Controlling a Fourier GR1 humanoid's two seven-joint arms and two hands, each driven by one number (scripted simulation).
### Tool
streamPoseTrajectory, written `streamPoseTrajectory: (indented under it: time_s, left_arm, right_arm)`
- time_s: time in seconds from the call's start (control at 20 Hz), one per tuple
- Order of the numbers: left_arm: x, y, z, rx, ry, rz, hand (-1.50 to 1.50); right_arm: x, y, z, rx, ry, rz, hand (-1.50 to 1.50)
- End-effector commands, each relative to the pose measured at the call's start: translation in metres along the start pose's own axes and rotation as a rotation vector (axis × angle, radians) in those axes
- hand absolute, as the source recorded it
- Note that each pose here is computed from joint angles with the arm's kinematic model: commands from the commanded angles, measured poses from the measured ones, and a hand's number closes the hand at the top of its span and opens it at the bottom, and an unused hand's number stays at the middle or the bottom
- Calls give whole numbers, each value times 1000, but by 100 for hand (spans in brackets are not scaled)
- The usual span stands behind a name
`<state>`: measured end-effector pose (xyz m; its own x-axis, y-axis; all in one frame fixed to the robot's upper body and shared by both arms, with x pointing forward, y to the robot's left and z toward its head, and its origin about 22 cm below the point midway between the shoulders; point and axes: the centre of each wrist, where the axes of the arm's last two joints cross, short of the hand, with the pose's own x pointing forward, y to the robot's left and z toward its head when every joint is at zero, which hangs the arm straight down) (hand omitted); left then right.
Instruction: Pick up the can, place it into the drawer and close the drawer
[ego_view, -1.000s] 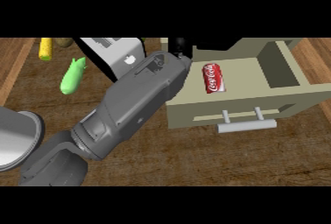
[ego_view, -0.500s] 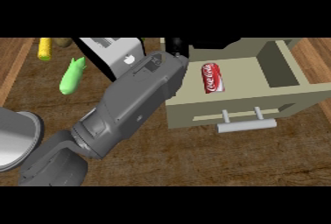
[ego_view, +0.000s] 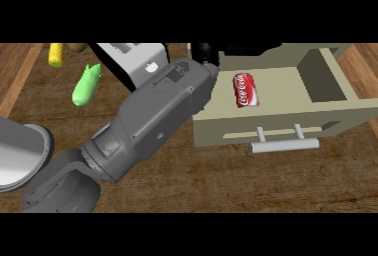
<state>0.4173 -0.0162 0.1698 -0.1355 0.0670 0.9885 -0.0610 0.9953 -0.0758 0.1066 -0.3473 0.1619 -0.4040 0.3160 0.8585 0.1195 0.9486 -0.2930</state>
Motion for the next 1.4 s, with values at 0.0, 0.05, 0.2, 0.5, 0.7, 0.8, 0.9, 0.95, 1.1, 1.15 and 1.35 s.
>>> streamPoseTrajectory:
  time_s: [0.0, 0.05, 0.2, 0.5, 0.7, 0.8, 0.9, 0.95, 1.1, 1.15, 1.35]
  left_arm:
    - [4, -4, 3, -24, -38, 32, -150]
    - [15, -5, -6, -6, -55, 6, -150]
    - [12, -11, 5, -6, -54, 25, -150]
    - [17, -13, 6, 3, -18, 40, -150]
    - [31, -11, -4, -3, -19, 57, -150]
    - [20, -11, 2, -9, -5, 50, -150]
    - [11, -6, 4, 16, -4, 52, -150]
    - [17, -14, 8, 17, -5, 22, -150]
    - [17, 18, -11, 14, 0, 16, -150]
    - [35, 10, -13, 21, 4, 22, -150]
    - [34, 28, -14, 20, -19, 22, -150]
  right_arm:
    - [6, 18, -16, 37, -76, 95, -150]
    - [14, 15, -18, 71, -89, 128, -150]
    - [17, 29, -35, 76, -95, 210, -150]
    - [14, 62, -60, 116, -112, 339, -150]
    - [1, 86, -83, 133, -125, 445, -150]
    - [-9, 96, -105, 148, -124, 474, -150]
    - [-4, 109, -110, 128, -126, 513, -150]
    - [-22, 113, -121, 169, -124, 533, -150]
    - [-38, 127, -125, 229, -129, 616, -150]
    - [-31, 147, -144, 214, -142, 627, -150]
    - [-61, 166, -156, 276, -156, 734, -150]
